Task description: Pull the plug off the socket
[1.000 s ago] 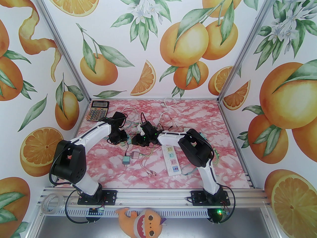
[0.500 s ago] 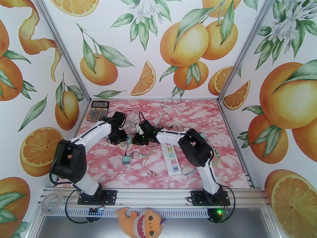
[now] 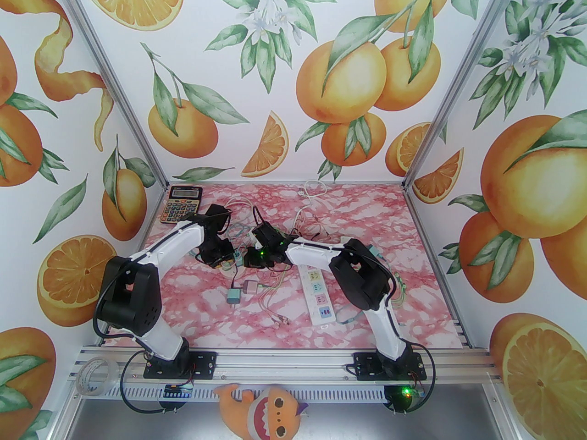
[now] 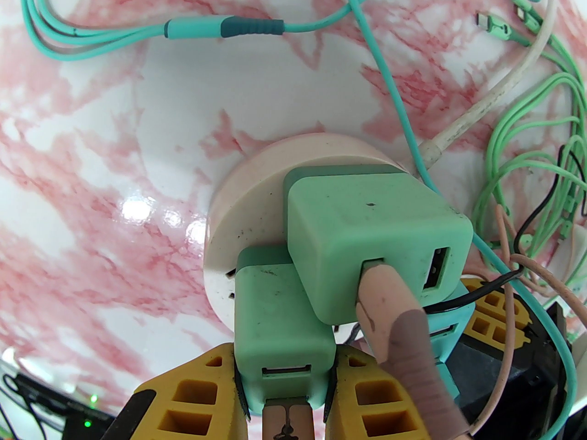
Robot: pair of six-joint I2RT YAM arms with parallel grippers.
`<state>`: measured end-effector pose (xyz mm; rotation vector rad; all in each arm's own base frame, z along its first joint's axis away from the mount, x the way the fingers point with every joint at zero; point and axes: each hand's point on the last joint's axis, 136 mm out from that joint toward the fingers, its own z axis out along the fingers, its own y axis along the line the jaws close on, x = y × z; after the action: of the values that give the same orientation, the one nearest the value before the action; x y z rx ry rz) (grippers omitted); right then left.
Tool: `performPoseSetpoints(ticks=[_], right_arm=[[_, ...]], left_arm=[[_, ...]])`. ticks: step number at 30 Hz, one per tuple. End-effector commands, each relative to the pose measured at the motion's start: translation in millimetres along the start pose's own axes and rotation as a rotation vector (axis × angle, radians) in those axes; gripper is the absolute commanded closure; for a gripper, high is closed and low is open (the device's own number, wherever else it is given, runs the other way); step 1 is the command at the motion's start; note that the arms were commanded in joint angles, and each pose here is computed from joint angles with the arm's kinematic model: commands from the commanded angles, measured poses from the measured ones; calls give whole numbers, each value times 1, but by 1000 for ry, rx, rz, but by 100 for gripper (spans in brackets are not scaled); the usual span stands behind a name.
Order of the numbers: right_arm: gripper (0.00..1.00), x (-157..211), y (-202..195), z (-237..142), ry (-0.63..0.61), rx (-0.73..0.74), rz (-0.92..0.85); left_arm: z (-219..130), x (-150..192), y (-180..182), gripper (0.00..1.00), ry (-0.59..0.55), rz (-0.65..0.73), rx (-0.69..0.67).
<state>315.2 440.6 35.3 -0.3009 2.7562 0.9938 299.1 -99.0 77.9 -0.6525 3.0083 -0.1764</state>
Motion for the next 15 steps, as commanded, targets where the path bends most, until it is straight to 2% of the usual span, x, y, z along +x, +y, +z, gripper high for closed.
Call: performPoseSetpoints(ticks=[1, 8, 12, 15], right_arm=[[90, 81, -91, 34, 222, 314, 27], [91, 83, -91, 37, 239, 338, 10], [92, 84, -92, 37, 246, 347, 7], [92, 85, -95, 37, 252, 358, 3]], left_arm=[[-10, 0, -12, 89, -14, 69, -16], [-2, 12, -6, 90, -14, 156, -153], [-3, 11, -6, 92, -9, 148, -132], [-8, 7, -7, 92, 8, 103, -58]])
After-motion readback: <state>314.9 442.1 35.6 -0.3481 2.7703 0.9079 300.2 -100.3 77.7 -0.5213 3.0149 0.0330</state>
